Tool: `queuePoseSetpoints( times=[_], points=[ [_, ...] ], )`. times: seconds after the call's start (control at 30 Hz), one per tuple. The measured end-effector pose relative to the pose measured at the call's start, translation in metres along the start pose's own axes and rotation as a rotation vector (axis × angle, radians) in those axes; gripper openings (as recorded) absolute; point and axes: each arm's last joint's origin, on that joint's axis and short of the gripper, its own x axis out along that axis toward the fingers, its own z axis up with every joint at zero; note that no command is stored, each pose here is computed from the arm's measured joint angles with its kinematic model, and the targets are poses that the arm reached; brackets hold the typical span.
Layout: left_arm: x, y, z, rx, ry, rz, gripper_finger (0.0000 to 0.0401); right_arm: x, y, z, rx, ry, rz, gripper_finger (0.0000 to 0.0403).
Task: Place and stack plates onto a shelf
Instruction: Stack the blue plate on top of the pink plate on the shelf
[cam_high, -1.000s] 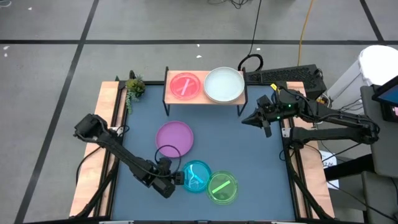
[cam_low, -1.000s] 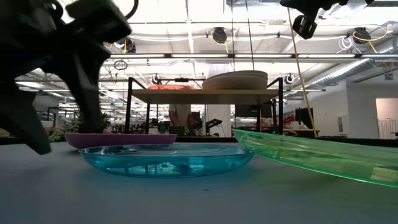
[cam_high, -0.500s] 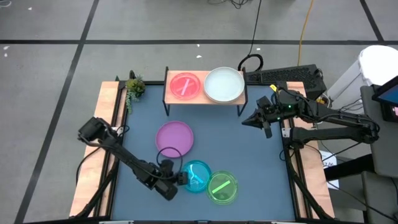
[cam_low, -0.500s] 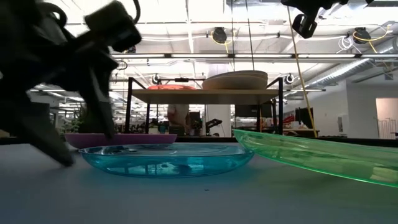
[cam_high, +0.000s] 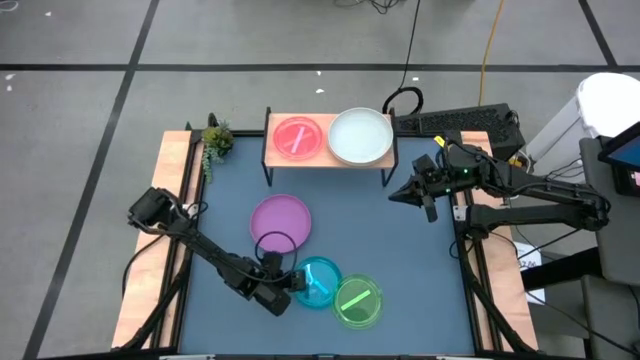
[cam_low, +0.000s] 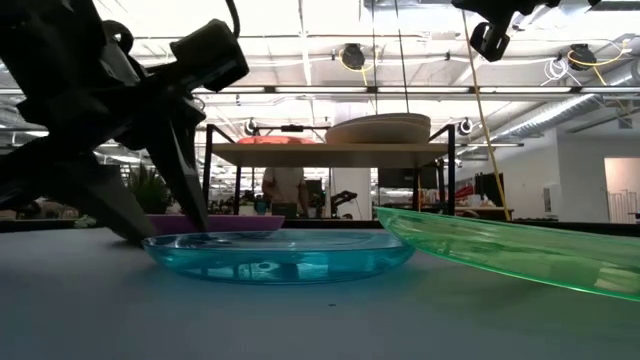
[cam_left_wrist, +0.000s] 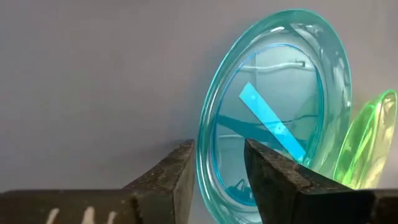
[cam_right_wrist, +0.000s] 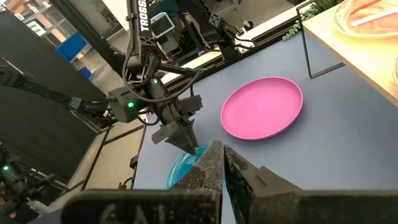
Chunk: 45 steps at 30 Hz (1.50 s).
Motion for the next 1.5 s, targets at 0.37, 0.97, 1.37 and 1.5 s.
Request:
queuePoseSetpoints(
  times=[0.37,0.97,1.37,1.5],
  points=[
    [0.001,0.002,0.006,0.012,-0.024,0.042,0.0036,0.0,0.0,0.0,-0.004,0.0,-0.001,0.0],
    [-0.029,-0.009,0.014,0.016,-0.02,-0.004,0.0002,0.0,-0.001,-0.001,-0.019,0.005,-0.006,0.0],
    [-0.087,-0.02,0.052,0.073,-0.054,-0.035,0.0001,0.0,-0.001,-0.001,-0.019,0.006,-0.011,0.0],
    [-0.103,-0.025,0.07,0.082,-0.075,-0.055,0.0,0.0,-0.001,-0.001,-0.017,0.009,-0.013,0.0]
  ],
)
